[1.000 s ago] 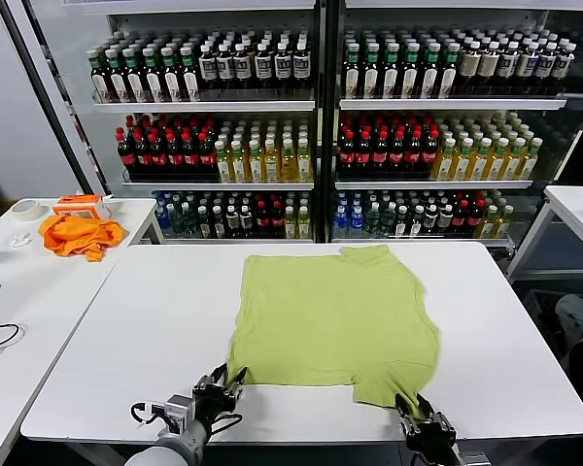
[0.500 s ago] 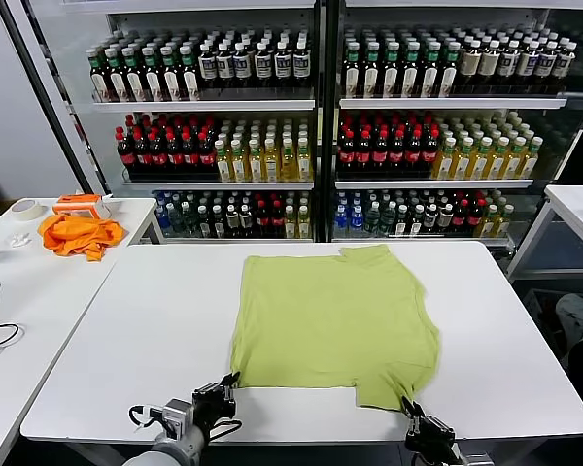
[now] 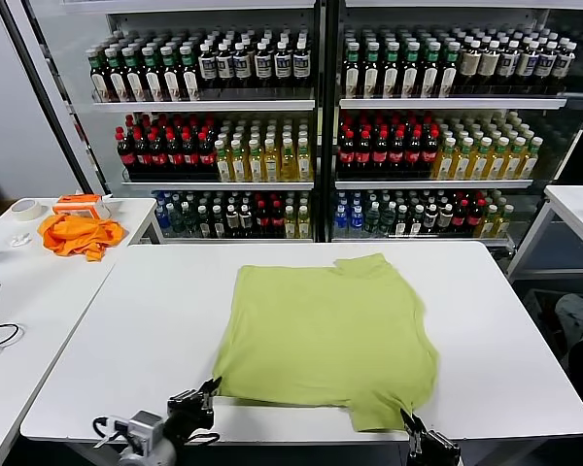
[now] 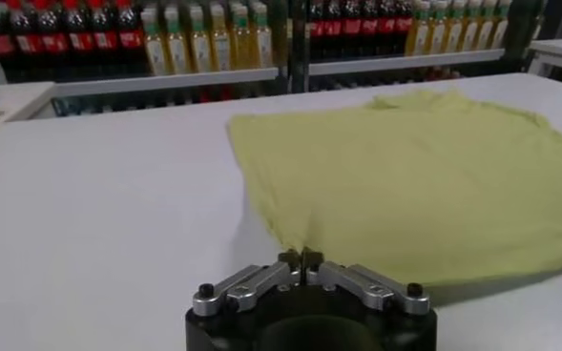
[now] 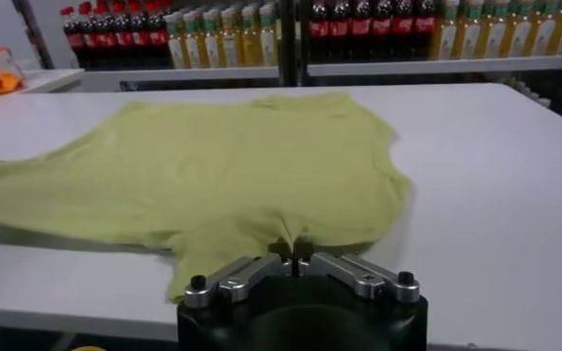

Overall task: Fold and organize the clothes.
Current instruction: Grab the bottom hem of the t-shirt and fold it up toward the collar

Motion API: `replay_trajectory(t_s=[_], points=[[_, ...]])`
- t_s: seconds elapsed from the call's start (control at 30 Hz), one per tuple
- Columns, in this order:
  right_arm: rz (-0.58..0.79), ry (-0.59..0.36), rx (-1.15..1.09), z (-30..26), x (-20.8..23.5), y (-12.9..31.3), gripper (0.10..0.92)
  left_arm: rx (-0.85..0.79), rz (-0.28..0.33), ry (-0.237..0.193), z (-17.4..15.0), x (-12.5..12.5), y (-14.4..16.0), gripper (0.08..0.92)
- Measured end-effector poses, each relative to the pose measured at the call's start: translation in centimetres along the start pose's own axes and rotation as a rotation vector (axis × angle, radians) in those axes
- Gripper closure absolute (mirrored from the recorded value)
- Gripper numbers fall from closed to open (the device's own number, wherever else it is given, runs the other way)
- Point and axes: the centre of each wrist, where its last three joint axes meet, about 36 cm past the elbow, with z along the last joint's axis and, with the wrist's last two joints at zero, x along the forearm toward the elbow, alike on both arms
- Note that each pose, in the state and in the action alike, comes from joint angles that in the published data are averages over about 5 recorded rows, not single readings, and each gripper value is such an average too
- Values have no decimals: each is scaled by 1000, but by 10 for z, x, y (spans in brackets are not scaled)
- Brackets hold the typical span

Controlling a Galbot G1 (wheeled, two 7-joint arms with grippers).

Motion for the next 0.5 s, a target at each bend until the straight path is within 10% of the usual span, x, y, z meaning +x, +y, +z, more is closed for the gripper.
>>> replay_trajectory(t_s=[0.5], points=[[-7, -56, -34, -29, -68, -13, 910, 45, 36, -105, -16, -38, 22, 918]])
